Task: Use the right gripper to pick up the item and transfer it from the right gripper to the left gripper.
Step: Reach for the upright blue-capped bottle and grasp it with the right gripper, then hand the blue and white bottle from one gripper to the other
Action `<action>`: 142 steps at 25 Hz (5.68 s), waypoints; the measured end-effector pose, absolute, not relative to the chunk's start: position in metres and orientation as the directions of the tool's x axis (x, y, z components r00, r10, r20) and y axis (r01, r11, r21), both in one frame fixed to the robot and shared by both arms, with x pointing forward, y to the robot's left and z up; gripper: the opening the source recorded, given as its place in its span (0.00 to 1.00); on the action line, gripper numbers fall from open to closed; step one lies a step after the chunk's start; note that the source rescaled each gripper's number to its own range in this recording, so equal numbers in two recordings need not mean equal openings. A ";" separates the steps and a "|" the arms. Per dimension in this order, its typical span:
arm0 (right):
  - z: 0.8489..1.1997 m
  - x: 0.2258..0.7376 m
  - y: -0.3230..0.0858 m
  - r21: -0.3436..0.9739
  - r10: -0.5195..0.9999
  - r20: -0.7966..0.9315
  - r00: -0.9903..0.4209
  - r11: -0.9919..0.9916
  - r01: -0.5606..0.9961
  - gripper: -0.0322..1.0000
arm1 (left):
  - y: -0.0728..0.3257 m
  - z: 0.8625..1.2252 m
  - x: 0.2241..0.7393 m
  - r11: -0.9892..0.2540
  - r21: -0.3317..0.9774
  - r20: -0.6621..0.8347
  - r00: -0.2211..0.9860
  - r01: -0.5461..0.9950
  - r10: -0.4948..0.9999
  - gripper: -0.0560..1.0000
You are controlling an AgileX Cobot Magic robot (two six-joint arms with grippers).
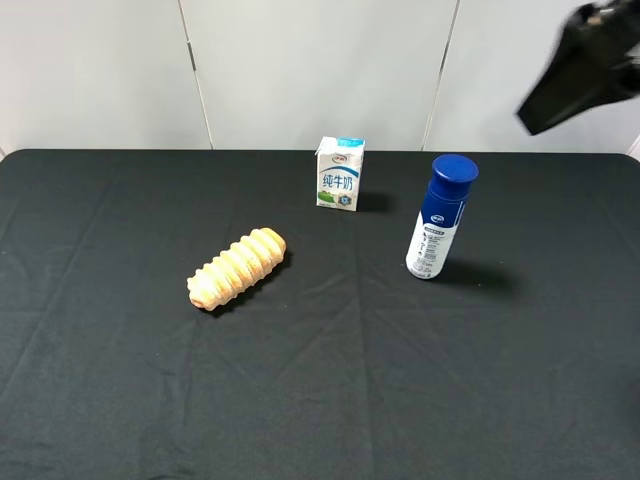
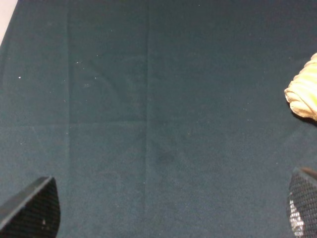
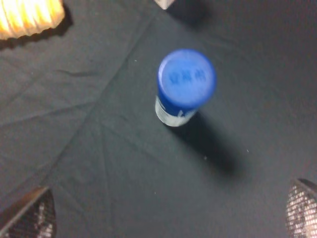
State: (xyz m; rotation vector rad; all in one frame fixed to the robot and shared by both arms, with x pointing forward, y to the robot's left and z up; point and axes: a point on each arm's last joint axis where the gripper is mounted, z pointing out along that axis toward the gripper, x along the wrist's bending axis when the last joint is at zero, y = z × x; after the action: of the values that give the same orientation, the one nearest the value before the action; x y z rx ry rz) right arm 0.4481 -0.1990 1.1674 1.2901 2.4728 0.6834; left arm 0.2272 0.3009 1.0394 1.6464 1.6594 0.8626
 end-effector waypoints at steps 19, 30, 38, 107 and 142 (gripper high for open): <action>1.133 0.532 -0.158 0.411 0.809 0.015 -0.588 0.531 0.741 1.00 | 0.301 1.039 0.227 0.001 0.814 0.008 -0.012 0.581 1.000 0.83; 1.098 0.556 -0.154 0.309 0.838 -0.014 -0.546 0.523 0.795 1.00 | 0.301 1.039 0.227 0.001 0.814 0.008 -0.012 0.581 1.000 0.83; 1.076 0.567 -0.149 0.249 0.840 -0.012 -0.543 0.528 0.812 1.00 | 0.301 1.039 0.227 0.001 0.814 0.008 -0.012 0.581 1.000 0.83; 0.994 0.588 -0.139 0.045 0.838 0.026 -0.546 0.544 0.838 0.05 | 0.301 1.039 0.228 0.001 0.815 0.008 -0.012 0.580 1.000 0.83; 1.114 0.528 -0.127 0.345 0.806 0.144 -0.574 0.503 0.793 0.05 | 0.301 1.039 0.228 0.001 0.815 0.008 -0.012 0.579 1.000 0.83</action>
State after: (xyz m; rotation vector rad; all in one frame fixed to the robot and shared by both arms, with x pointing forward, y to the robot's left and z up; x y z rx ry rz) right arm 0.5282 -0.1267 1.1138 1.4329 2.6921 0.5888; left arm 0.2281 0.3009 1.0386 1.6446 1.6576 0.8640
